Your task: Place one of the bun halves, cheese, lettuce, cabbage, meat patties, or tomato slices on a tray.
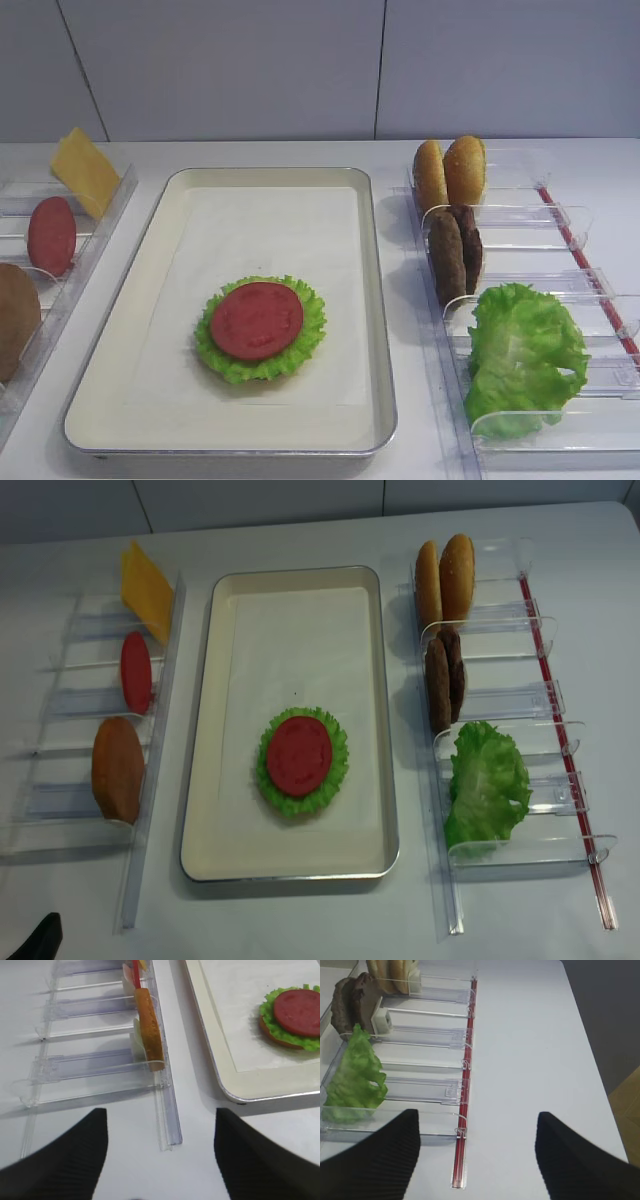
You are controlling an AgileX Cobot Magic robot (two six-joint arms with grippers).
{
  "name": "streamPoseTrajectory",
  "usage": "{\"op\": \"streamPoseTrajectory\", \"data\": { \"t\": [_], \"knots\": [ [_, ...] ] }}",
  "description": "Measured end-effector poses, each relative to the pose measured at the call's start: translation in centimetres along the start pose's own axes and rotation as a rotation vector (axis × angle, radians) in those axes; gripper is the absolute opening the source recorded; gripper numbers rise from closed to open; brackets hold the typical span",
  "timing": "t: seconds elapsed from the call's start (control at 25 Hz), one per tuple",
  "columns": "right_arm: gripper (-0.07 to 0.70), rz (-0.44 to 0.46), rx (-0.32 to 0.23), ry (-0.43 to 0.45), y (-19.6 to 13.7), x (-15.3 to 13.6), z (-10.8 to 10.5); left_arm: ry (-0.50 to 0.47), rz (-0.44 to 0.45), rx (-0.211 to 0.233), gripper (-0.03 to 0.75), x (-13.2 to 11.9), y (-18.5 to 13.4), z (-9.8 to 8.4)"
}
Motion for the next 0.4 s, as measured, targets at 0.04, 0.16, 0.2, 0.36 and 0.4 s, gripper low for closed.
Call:
{"op": "streamPoseTrajectory", "data": {
  "t": [0.04, 0.16, 0.2, 0.36, 0.4],
  "knots": [
    [0.509, 0.000, 0.000, 0.000, 0.00, 0.00, 0.00, 0.000, 0.000, 0.000, 0.430, 0.00, 0.00, 0.00],
    [0.509, 0.000, 0.000, 0.000, 0.00, 0.00, 0.00, 0.000, 0.000, 0.000, 0.429, 0.00, 0.00, 0.00],
    [0.509, 0.000, 0.000, 0.000, 0.00, 0.00, 0.00, 0.000, 0.000, 0.000, 0.430, 0.00, 0.00, 0.00],
    [0.509, 0.000, 0.000, 0.000, 0.00, 0.00, 0.00, 0.000, 0.000, 0.000, 0.429, 0.00, 0.00, 0.00],
    [0.509, 0.000, 0.000, 0.000, 0.00, 0.00, 0.00, 0.000, 0.000, 0.000, 0.429, 0.00, 0.00, 0.00]
  ]
}}
Point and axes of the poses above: a point on each arm's last joint axis where the gripper is mounted, x pointing back along that axis away from the gripper, z along the wrist's bending axis when the last joint is at zero, y = z × x, the point moved 7 cm from there along -x, pointing out along that axis toward the gripper, and after that the axes turned 12 degrees about -x, right-handed, at the moved point
